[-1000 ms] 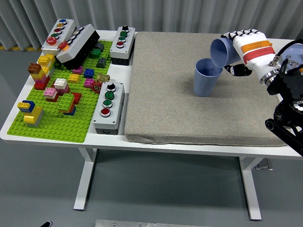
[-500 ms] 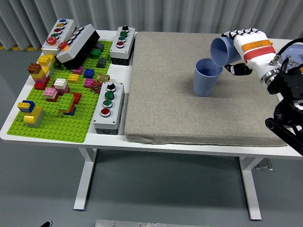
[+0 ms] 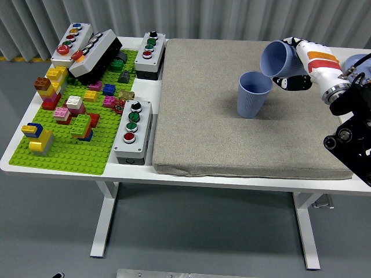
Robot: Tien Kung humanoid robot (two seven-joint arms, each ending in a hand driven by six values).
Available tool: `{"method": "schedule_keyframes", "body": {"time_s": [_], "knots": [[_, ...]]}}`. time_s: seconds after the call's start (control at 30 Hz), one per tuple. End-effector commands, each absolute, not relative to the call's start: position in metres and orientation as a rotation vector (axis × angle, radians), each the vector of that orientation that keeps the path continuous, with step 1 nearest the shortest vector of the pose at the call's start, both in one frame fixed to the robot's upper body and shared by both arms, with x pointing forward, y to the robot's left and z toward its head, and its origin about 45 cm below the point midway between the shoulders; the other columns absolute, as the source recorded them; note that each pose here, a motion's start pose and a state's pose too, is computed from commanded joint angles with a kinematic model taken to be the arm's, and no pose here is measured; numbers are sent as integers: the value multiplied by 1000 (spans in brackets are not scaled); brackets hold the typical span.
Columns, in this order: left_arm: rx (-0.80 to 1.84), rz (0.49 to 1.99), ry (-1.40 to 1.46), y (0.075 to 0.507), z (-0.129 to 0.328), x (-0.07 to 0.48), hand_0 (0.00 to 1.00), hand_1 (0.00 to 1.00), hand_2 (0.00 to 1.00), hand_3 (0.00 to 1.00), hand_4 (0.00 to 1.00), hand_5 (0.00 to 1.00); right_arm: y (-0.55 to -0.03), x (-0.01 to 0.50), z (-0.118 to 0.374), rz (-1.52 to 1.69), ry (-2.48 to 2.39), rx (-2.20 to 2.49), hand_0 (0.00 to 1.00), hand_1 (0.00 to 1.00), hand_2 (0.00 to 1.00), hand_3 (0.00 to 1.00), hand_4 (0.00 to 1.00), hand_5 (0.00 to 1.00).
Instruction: Pick cup pour cup place
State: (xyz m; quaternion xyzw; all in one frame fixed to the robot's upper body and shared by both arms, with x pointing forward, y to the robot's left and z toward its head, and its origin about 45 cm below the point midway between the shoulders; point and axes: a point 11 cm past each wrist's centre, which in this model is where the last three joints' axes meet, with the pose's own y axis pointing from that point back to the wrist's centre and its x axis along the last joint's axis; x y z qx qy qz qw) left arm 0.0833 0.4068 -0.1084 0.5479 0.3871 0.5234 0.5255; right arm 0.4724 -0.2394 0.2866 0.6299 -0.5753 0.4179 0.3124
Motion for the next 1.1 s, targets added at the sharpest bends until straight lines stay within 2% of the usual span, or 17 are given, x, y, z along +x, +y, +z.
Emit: {"method": "schedule_keyframes", "body": {"time_s": [0.5, 0.9, 1.1], "knots": [[1309, 1247, 926, 404, -109, 82, 806, 753, 812, 721, 519, 998, -298, 473, 262, 218, -2020, 2046, 781, 655, 499, 518, 686, 177], [1304, 1237, 923, 400, -110, 83, 806, 754, 813, 722, 517, 998, -308, 451, 222, 300, -2055, 1965, 783, 654, 501, 518, 687, 174], [1304, 1236, 922, 400, -110, 84, 806, 753, 813, 723, 516, 998, -311, 445, 202, 203, -2108, 1959, 784, 654, 500, 519, 691, 190]]}}
